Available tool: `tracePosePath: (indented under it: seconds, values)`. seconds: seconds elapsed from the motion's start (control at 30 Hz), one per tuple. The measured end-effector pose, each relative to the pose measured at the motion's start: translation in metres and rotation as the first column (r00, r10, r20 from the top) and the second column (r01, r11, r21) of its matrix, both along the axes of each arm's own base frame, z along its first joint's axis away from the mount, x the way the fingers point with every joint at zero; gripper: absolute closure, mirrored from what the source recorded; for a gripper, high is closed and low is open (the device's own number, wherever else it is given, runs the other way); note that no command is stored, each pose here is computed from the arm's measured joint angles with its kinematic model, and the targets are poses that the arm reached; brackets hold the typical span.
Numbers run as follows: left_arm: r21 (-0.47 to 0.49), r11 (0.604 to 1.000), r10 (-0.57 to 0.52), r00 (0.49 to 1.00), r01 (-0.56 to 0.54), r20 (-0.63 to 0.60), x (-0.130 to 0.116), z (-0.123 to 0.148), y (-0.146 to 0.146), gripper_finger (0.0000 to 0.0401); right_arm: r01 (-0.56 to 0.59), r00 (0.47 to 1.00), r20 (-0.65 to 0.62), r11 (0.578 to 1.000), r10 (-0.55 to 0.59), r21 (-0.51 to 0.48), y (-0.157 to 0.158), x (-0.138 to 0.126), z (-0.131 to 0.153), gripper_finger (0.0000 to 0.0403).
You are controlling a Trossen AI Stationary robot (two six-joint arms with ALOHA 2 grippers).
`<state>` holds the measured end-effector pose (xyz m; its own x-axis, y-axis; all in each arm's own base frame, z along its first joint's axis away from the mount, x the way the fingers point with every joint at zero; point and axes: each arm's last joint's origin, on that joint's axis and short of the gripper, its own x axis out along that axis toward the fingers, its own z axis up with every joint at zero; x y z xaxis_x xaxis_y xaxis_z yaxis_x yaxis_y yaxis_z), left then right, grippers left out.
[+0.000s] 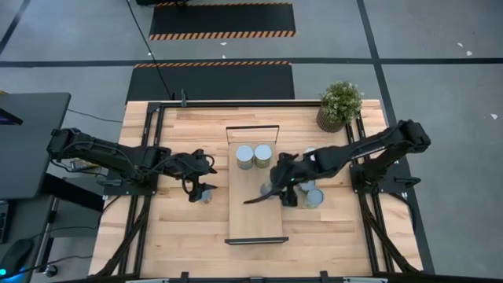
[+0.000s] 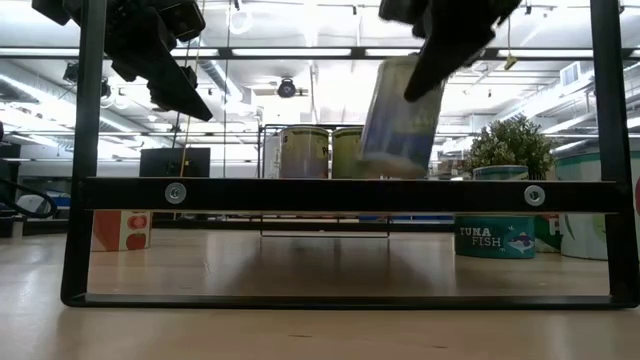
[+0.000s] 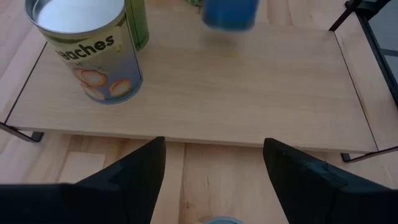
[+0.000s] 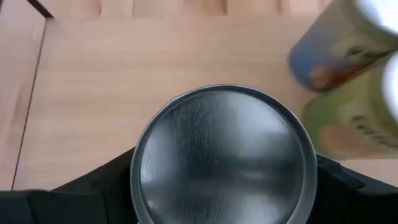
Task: Pick and place cans onto a shelf
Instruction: Put the canned peas on the shelf
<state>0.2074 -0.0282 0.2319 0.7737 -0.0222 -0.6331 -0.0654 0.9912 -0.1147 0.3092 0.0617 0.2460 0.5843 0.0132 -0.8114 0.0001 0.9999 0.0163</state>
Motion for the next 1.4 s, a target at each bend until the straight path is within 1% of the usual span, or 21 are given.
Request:
tracePosePath:
  seconds: [0.1,0.27,0.33,0.5,0.67,0.87,1.0,1.2,1.27,1.4]
  values:
    - [0.0,1.0,0.0,1.0,0.0,0.002,0.0,0.0,0.0,0.0126,0.028,0.998,-0.059,1.0,-0.028,-0.007,0.003,0.01,-0.009,0.0077]
    - [-0.008,1.0,0.007,1.0,-0.007,-0.004,0.0,0.0,0.0,0.0126,0.05,0.994,-0.1,0.997,-0.055,-0.056,0.004,0.024,-0.009,0.0077]
    - [-0.015,1.0,0.012,1.0,-0.012,-0.005,0.0,0.0,0.0,0.0126,0.028,0.993,-0.111,0.997,-0.035,-0.07,0.005,0.028,-0.013,0.0071]
    - [-0.014,1.0,0.012,1.0,-0.012,-0.007,0.0,0.0,0.0,0.0126,-0.024,0.991,-0.136,0.995,0.01,-0.095,0.006,0.033,-0.021,0.0044]
    - [-0.013,1.0,0.011,1.0,-0.012,-0.009,-0.001,-0.001,0.0,0.0126,-0.02,0.991,-0.135,0.994,0.005,-0.108,0.006,0.031,-0.018,0.0029]
    - [-0.011,1.0,0.01,1.0,-0.01,-0.008,0.0,-0.001,0.0,0.0126,0.002,0.992,-0.124,0.988,-0.021,-0.152,0.006,0.023,-0.009,0.0028]
    - [-0.011,1.0,0.01,1.0,-0.01,-0.008,-0.001,-0.001,0.0,0.0126,0.013,0.995,-0.094,0.983,-0.031,-0.184,0.008,0.018,0.0,0.0028]
    - [-0.011,1.0,0.01,1.0,-0.01,-0.007,-0.001,-0.001,0.0,0.0126,0.012,0.997,-0.068,0.972,-0.029,-0.236,0.011,0.014,0.009,0.0028]
    - [-0.011,1.0,0.01,1.0,-0.01,-0.008,-0.001,0.0,0.0,0.0126,0.012,0.998,-0.054,0.972,-0.026,-0.235,0.012,0.015,0.012,0.0028]
    - [-0.011,1.0,0.01,1.0,-0.01,-0.009,-0.001,-0.001,0.0,0.0126,0.0,0.998,-0.067,0.97,-0.016,-0.242,0.015,0.009,0.015,0.0028]
